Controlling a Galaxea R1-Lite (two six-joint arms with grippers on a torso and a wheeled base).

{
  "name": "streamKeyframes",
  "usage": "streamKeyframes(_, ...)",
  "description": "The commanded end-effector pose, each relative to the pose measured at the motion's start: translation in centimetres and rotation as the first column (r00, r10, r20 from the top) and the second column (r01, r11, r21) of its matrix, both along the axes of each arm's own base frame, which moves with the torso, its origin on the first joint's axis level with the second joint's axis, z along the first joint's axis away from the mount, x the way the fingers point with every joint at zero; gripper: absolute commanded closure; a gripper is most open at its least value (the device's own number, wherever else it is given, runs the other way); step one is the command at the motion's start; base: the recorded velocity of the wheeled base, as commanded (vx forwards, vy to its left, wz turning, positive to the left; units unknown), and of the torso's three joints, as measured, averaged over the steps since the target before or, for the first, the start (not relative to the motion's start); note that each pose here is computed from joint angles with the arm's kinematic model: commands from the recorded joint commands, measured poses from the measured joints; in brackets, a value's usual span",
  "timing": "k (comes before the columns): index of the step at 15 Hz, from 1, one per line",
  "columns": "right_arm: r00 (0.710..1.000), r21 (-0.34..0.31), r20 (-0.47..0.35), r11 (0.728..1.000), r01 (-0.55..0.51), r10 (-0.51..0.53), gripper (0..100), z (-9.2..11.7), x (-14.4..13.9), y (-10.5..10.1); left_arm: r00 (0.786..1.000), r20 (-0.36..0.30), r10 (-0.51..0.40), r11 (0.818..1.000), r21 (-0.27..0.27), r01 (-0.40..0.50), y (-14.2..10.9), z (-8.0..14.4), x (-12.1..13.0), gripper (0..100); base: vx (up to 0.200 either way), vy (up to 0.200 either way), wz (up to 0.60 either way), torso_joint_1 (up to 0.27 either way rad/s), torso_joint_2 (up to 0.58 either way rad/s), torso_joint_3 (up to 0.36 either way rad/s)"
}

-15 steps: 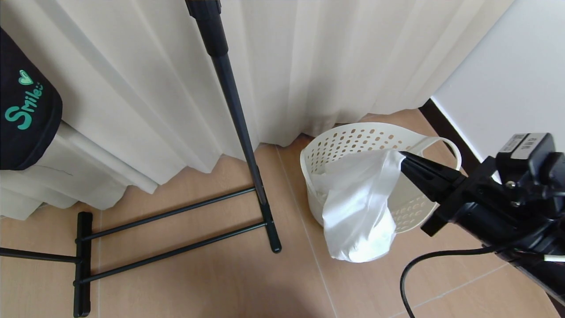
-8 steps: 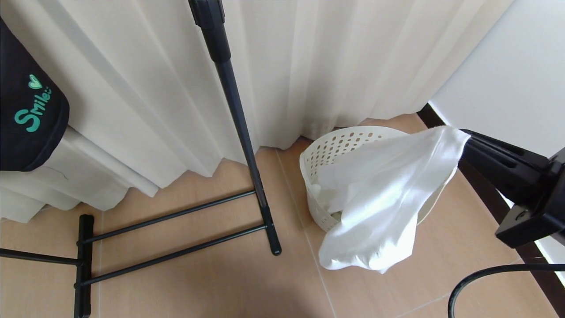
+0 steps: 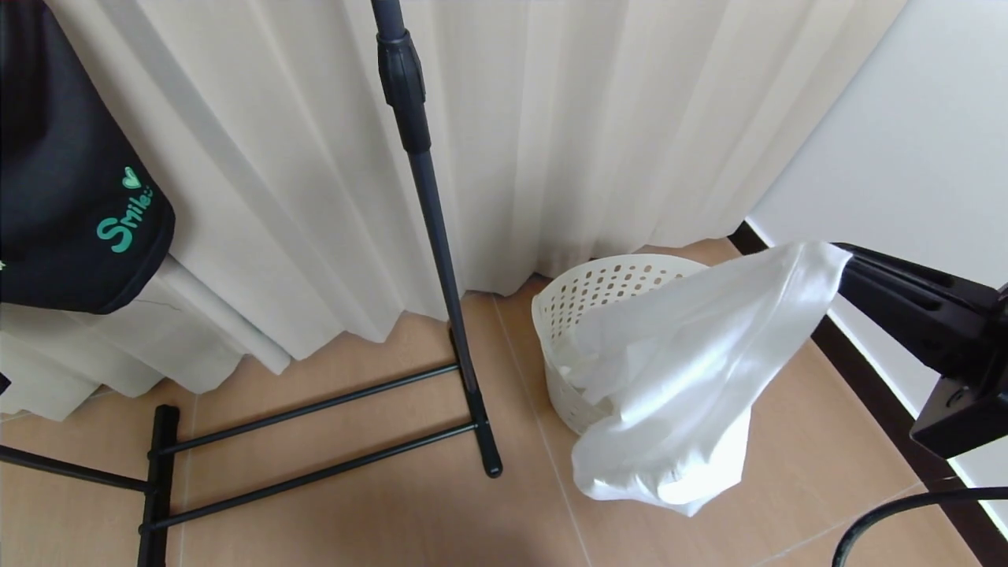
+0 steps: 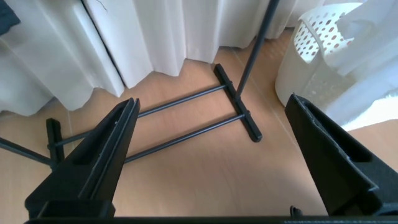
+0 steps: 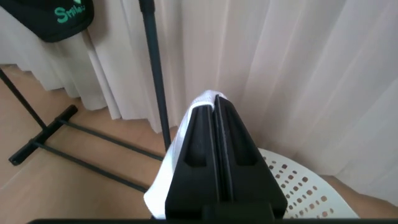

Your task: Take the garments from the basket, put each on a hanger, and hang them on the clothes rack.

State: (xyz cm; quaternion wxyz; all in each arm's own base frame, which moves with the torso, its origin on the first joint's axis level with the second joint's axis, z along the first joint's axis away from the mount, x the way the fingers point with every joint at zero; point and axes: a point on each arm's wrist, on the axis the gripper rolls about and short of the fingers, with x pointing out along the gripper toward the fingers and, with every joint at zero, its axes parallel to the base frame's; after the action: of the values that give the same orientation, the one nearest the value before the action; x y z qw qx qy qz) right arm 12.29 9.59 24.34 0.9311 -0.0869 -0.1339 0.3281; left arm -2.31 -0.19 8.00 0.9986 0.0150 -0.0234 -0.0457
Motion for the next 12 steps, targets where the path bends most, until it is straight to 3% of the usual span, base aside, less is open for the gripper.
streamKeyframes(1,1.000,0.019,0.026,1.000,-0.002,0.002,100,0.91,-0.68,-0.51,1.000,-0.001,0.000,1.000,0.000,0.000,0.00,0.01,0.01,0,0.000,0.000,0.00,-0.002,0.00,0.193)
streamKeyframes(8,1.000,0.002,0.004,1.000,-0.002,0.002,100,0.40,-0.52,-0.41,1.000,0.000,0.000,1.000,0.000,0.000,0.00,0.02,0.01,0,0.000,0.000,0.00,0.000,0.00,0.197)
streamKeyframes(12,1.000,-0.003,-0.004,1.000,0.002,-0.002,100,0.38,-0.12,-0.15,1.000,-0.001,0.000,1.000,0.000,0.000,0.00,0.01,0.01,0,0.000,0.000,0.00,0.003,-0.02,0.031)
